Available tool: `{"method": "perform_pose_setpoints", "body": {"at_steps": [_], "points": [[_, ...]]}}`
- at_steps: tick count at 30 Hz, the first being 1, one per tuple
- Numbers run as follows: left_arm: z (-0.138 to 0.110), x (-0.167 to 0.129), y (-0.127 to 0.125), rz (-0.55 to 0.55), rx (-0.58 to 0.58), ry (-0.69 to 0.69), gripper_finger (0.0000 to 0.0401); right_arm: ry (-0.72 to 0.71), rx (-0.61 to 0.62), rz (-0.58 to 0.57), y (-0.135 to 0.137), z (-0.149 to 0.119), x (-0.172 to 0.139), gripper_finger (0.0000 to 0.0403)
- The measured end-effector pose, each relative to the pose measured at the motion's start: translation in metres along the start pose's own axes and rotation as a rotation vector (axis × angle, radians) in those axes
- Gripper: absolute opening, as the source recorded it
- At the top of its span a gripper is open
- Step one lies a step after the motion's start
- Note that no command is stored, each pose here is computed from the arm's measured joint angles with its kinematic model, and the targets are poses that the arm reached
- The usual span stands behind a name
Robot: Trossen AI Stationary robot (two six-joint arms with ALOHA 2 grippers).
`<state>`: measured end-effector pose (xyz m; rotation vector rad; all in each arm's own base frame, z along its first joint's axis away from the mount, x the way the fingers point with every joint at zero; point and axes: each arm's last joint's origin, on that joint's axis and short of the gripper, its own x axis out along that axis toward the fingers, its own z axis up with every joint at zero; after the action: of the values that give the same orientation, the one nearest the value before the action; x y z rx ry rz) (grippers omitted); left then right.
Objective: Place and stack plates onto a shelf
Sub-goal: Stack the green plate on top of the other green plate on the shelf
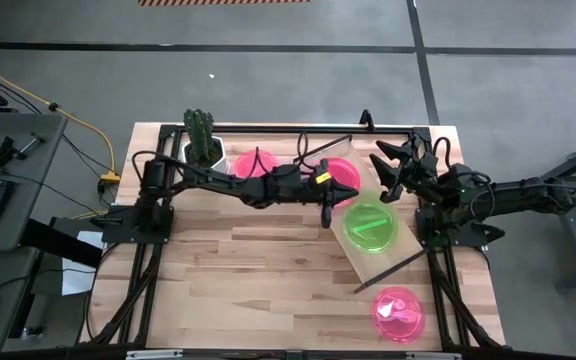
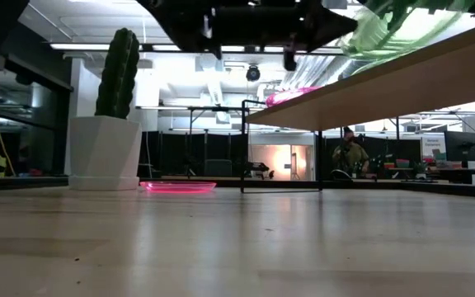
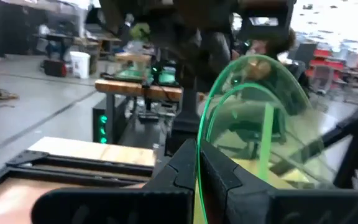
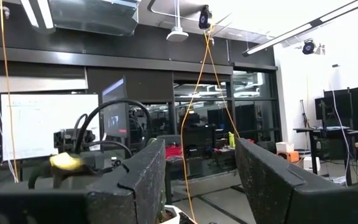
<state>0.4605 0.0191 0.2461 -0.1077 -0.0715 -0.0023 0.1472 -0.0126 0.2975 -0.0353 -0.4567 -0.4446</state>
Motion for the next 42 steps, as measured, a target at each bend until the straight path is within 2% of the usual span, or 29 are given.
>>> {"method": "perform_pose_setpoints", "body": {"at_steps": [6,15,24,34,42], "points": [[-0.009,0.019,-0.004,-0.065,-0.001,0.012,0.0,-0.004,0.003,-0.01,0.0,0.001,0.0,0.0185],[-0.007,0.018,-0.004,-0.056,0.012,0.056,0.0,0.0,-0.009,-0.011,0.0,0.0,0.0,0.0185],[-0.016,0.017,0.0,-0.039,0.006,0.149,0.0,0.007,-0.011,-0.011,0.0,-0.001,0.0,0.0185],[-0.016,0.017,0.001,-0.031,0.007,0.157,0.0001,0.012,-0.012,-0.01,0.0,-0.001,0.0,0.0185],[-0.016,0.017,0.002,-0.03,0.009,0.157,0.0038,0.012,-0.019,-0.012,0.0,-0.001,0.0,0.0185]]}}
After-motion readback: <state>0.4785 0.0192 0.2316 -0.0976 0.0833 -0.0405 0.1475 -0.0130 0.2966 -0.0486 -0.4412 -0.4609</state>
